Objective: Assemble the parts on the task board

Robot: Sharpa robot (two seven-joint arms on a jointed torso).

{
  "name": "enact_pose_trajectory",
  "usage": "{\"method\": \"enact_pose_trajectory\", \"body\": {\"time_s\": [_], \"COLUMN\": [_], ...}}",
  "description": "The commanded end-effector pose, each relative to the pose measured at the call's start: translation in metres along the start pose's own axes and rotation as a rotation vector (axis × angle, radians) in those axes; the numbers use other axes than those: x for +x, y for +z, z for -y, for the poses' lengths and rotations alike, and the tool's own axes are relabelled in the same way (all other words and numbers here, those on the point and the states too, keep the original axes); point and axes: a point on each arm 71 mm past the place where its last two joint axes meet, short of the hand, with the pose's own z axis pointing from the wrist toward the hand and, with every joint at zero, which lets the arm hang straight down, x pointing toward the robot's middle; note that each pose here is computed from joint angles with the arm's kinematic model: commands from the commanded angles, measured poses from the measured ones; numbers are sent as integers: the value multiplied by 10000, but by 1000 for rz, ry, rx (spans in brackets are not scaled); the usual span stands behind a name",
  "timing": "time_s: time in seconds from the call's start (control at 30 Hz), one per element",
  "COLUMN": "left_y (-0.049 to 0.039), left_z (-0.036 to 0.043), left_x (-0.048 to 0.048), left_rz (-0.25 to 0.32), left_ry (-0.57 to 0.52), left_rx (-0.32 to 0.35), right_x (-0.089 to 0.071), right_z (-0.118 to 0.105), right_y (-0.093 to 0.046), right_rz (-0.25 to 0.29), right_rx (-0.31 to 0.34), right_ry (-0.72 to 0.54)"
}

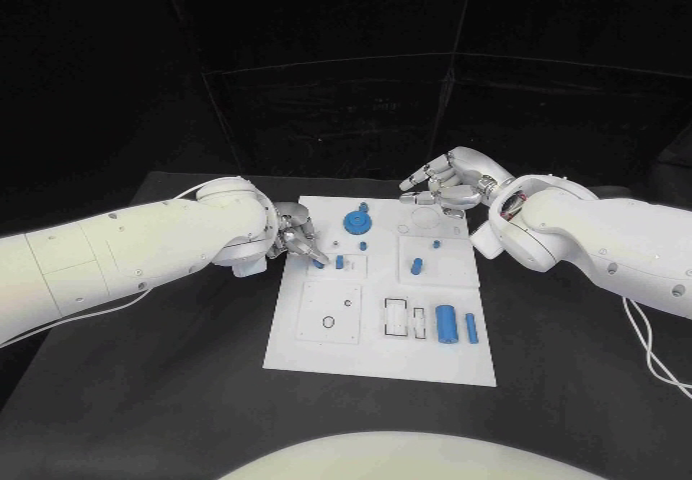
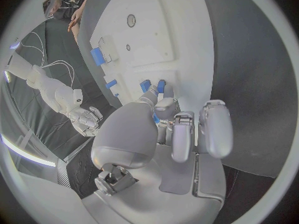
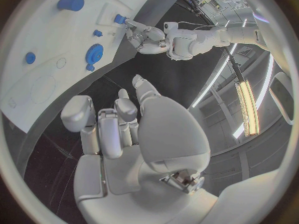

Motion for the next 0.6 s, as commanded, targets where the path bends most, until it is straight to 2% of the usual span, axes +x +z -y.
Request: {"method": "enact_pose_trajectory", "body": {"time_s": [0.03, 0.6], "left_y": [-2, 36], "left_z": [1, 10], "left_x": [19, 3], "left_rz": [-26, -24], "left_ry": [21, 20], "left_rx": [-5, -11], "right_x": [1, 6], "right_z": [-18, -22], "right_y": [5, 8], "right_rz": [-6, -7], "right_rx": [-10, -12], "right_ry": [-1, -1]}}
